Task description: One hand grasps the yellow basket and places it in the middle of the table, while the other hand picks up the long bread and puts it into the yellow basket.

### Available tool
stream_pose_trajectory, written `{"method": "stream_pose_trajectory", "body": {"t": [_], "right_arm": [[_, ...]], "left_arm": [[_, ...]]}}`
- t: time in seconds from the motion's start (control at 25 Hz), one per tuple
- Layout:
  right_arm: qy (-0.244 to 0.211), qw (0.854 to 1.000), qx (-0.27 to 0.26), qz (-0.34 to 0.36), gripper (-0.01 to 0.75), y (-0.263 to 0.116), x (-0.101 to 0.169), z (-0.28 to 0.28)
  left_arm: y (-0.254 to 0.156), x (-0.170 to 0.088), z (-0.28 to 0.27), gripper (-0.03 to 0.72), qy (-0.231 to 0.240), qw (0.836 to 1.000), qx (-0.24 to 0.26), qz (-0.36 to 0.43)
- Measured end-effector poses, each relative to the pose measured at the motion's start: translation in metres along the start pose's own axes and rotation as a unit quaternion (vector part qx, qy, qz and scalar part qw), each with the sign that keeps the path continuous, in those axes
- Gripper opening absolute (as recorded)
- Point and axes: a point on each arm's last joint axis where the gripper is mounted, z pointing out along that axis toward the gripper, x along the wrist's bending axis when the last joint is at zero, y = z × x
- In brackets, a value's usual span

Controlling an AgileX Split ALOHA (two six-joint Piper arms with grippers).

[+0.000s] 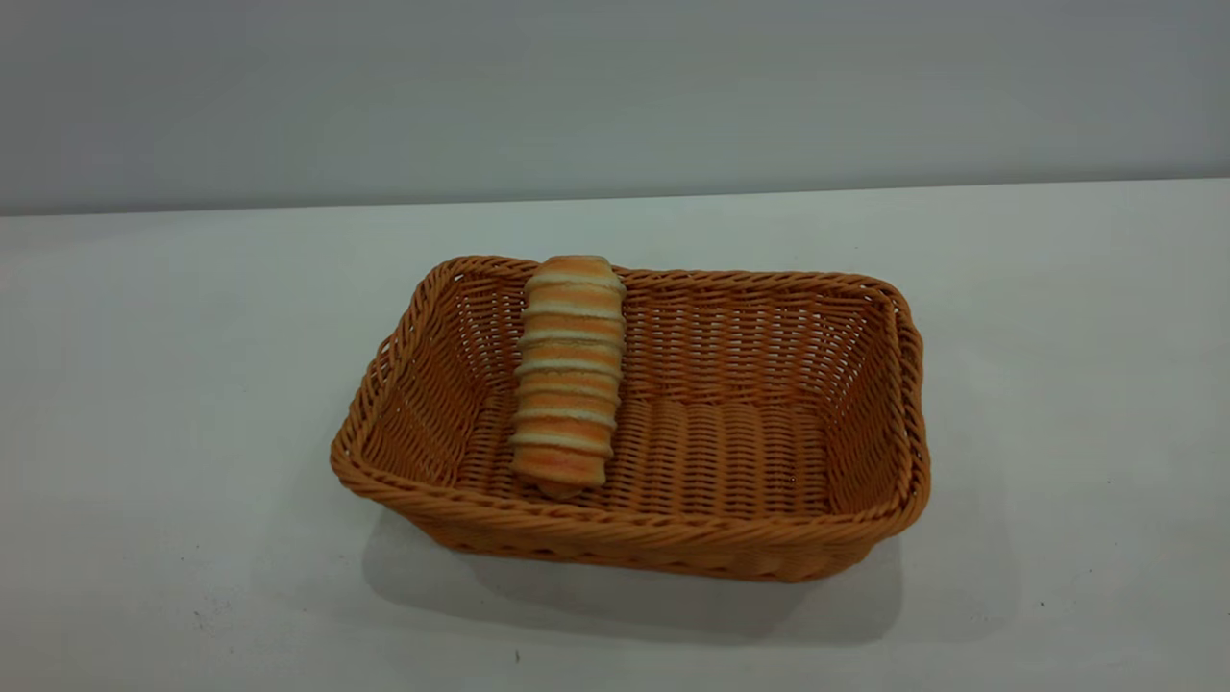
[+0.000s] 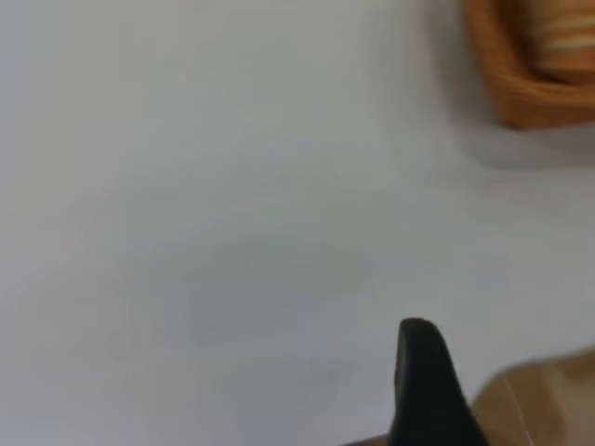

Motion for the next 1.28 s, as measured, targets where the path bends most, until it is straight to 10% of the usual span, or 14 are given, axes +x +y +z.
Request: {"method": "stream_pose_trajectory", "body": {"t": [0.28,1.28], "right_arm": [[-0.077,0.996,-0.004,0.049,0.490,-0.0005,0.0015,-0.0007],[-0.090,0.994,-0.004,0.060,0.490,-0.0004,0.0023,-0.0006]], "left_arm": [[-0.0060,-0.0033,-0.0057,0.486,0.087,0.993,-0.013,-0.074],[-0.0060,-0.0036,-0.0058,0.486,0.090,0.993,-0.013,-0.078]]}}
